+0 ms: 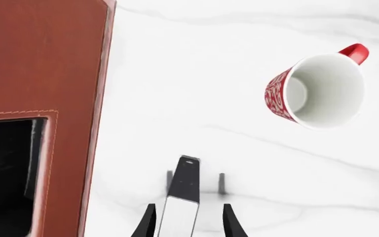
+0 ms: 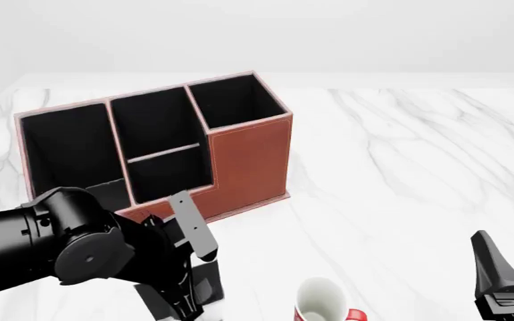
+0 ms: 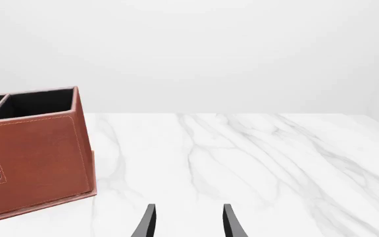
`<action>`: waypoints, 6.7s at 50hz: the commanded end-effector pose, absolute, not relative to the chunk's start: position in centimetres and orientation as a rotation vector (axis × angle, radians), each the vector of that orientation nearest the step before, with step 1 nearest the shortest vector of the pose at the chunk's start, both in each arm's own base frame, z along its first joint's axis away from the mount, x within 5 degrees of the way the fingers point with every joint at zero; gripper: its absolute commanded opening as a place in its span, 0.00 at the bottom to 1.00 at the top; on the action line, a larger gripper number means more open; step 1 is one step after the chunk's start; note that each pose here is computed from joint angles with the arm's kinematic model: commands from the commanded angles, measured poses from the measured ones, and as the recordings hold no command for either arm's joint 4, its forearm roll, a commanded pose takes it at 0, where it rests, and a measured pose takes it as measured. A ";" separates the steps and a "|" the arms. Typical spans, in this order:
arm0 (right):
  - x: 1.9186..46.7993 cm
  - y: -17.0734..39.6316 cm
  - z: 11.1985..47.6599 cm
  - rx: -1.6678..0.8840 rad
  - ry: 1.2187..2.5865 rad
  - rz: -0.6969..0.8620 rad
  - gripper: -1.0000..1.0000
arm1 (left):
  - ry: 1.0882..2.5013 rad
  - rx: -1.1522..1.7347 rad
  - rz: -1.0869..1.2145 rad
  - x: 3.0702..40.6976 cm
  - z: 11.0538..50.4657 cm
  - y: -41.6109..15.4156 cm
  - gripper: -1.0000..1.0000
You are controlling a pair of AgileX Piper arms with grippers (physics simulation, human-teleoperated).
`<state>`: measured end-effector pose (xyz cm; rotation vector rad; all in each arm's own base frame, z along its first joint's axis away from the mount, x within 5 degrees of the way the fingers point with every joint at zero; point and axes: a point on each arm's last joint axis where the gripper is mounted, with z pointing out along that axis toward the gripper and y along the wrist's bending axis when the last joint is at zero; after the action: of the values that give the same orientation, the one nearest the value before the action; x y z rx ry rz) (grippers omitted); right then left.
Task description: Pick up the book and place it in the front compartment of the caddy.
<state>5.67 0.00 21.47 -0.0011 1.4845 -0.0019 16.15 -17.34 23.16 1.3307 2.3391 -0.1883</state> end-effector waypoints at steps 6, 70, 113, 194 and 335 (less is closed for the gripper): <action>5.7 0.0 21.4 -0.001 1.485 -0.002 1.00 | 2.364 1.338 -0.195 15.9 21.7 -17.7 1.00; 5.7 0.0 21.4 -0.001 1.485 -0.001 1.00 | 2.094 1.524 0.019 18.0 36.9 -12.4 0.00; 5.7 0.0 21.4 -0.001 1.484 -0.001 1.00 | 2.010 1.489 0.127 24.1 42.8 -12.7 0.00; 5.7 0.0 21.4 -0.001 1.484 -0.001 1.00 | 2.024 1.444 0.195 33.2 42.6 -13.7 0.00; 5.7 0.0 21.4 -0.001 1.484 -0.001 1.00 | 2.239 1.405 0.200 40.4 29.5 -11.1 0.00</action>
<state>5.67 0.00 21.47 -0.0011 1.4845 -0.0019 40.03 -11.39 31.18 1.3809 2.2137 0.1974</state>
